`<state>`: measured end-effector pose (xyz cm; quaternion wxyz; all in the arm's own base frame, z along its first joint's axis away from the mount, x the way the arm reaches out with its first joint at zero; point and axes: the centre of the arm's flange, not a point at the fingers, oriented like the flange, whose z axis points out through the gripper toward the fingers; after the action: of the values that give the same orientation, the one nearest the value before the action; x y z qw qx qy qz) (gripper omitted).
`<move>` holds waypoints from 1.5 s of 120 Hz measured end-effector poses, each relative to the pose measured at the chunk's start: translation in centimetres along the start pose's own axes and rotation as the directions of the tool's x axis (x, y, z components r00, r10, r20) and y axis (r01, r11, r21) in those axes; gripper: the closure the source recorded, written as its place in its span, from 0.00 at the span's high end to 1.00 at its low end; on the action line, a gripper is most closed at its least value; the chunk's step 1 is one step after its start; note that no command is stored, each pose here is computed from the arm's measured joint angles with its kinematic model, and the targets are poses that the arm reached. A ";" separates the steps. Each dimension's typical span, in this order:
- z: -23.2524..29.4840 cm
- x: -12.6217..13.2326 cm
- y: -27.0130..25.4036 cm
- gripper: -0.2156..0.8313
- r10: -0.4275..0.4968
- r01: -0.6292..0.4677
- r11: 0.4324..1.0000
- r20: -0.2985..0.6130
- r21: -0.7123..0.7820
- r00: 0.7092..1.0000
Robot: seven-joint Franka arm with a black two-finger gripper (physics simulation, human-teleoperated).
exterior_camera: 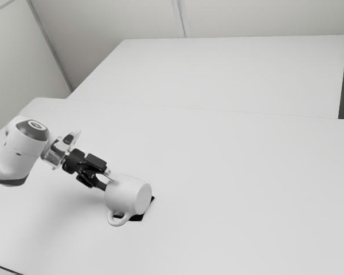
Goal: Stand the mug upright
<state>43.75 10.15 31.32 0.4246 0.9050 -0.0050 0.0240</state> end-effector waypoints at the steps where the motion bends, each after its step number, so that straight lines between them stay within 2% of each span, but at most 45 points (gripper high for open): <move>1: 0.0 0.0 0.0 0.79 -0.001 0.001 1.000 -0.003 -0.002 1.000; 24: 0.6 0.2 0.4 0.79 0.019 -0.020 1.000 -0.029 -0.024 0.999; 55: 2.3 0.4 1.5 0.79 0.062 -0.063 0.997 -0.018 -0.044 0.998; 132: 2.7 0.4 2.8 0.79 0.094 -0.103 0.989 -0.081 -0.111 0.992; 142: 2.7 0.5 3.1 0.68 0.099 -0.109 0.987 -0.089 -0.117 0.991; 162: 2.8 0.5 3.3 0.32 0.102 -0.114 0.985 -0.101 -0.130 0.990; 180: 3.3 0.5 3.6 0.16 0.099 -0.115 0.982 -0.112 -0.152 0.989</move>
<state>44.31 5.31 32.03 0.4926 0.8646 -0.0333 0.0936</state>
